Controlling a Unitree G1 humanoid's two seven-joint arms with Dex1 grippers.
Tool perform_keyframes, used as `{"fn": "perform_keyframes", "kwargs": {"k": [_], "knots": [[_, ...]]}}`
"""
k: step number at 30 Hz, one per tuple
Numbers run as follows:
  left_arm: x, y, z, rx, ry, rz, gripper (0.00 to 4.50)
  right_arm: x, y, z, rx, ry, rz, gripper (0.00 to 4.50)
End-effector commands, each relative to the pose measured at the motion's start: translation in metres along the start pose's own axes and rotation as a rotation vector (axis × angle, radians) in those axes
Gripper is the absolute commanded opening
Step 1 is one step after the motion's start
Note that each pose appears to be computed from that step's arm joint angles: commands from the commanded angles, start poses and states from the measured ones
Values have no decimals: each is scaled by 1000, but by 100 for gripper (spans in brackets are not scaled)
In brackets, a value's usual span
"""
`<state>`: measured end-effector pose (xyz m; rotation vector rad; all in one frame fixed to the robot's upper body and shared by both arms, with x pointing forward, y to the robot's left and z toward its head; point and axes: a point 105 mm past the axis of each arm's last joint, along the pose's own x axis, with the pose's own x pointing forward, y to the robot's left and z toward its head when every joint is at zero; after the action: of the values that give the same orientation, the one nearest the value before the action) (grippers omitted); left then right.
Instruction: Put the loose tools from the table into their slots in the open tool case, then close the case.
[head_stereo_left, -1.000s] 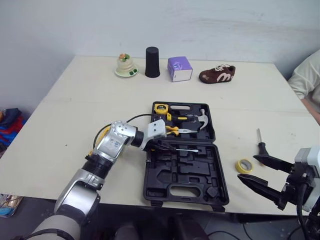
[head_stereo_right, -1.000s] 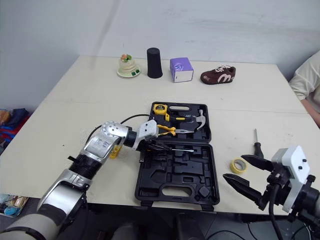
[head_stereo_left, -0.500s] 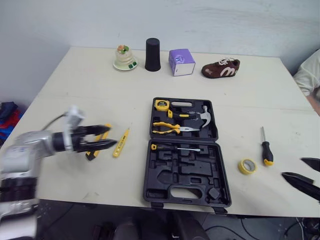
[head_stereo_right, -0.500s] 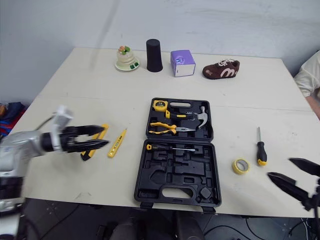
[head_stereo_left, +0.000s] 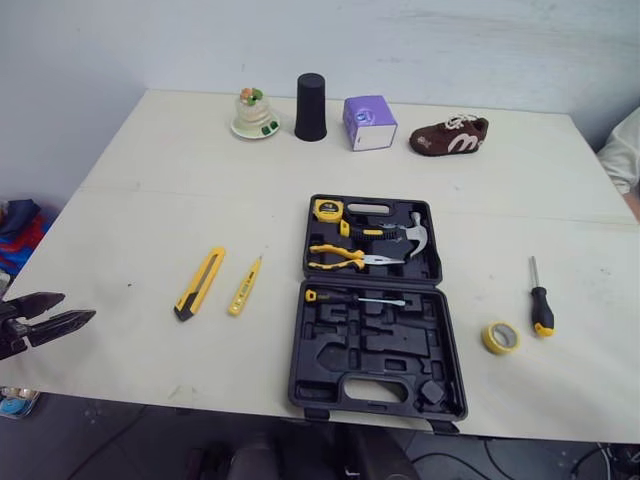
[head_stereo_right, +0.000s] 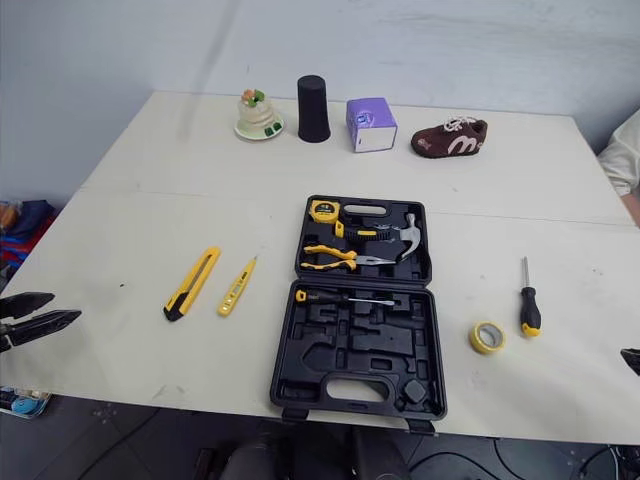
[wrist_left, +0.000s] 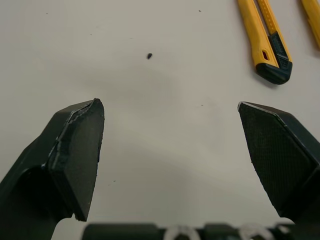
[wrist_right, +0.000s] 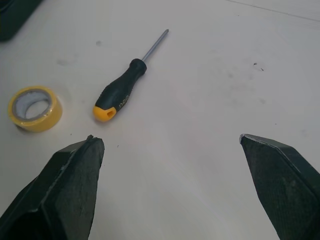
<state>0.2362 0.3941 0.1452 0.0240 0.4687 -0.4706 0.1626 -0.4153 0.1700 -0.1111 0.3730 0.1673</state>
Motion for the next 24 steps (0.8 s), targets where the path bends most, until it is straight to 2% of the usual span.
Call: {"fn": "perform_keyframes", "kwargs": {"k": [1,4,7,13,16,21,24], "knots": [[14,-27,27,64,-58,-125,447,12,8,17,12,-77,-3,450],[33,-64,38,107,-44,-285,447,29,27,22,33,-99,14,450],[48,-115,58,186,-43,-500,447,47,47,32,63,-136,-6,450],[54,-195,96,308,-107,-814,447,76,80,35,123,-117,-39,450],[47,-220,106,357,-123,-937,447,89,89,28,163,-85,-64,450],[44,-239,122,401,-194,-1029,447,105,90,13,142,-42,-139,450],[45,-242,123,403,-199,-1043,447,113,86,5,159,-53,-190,450]]}}
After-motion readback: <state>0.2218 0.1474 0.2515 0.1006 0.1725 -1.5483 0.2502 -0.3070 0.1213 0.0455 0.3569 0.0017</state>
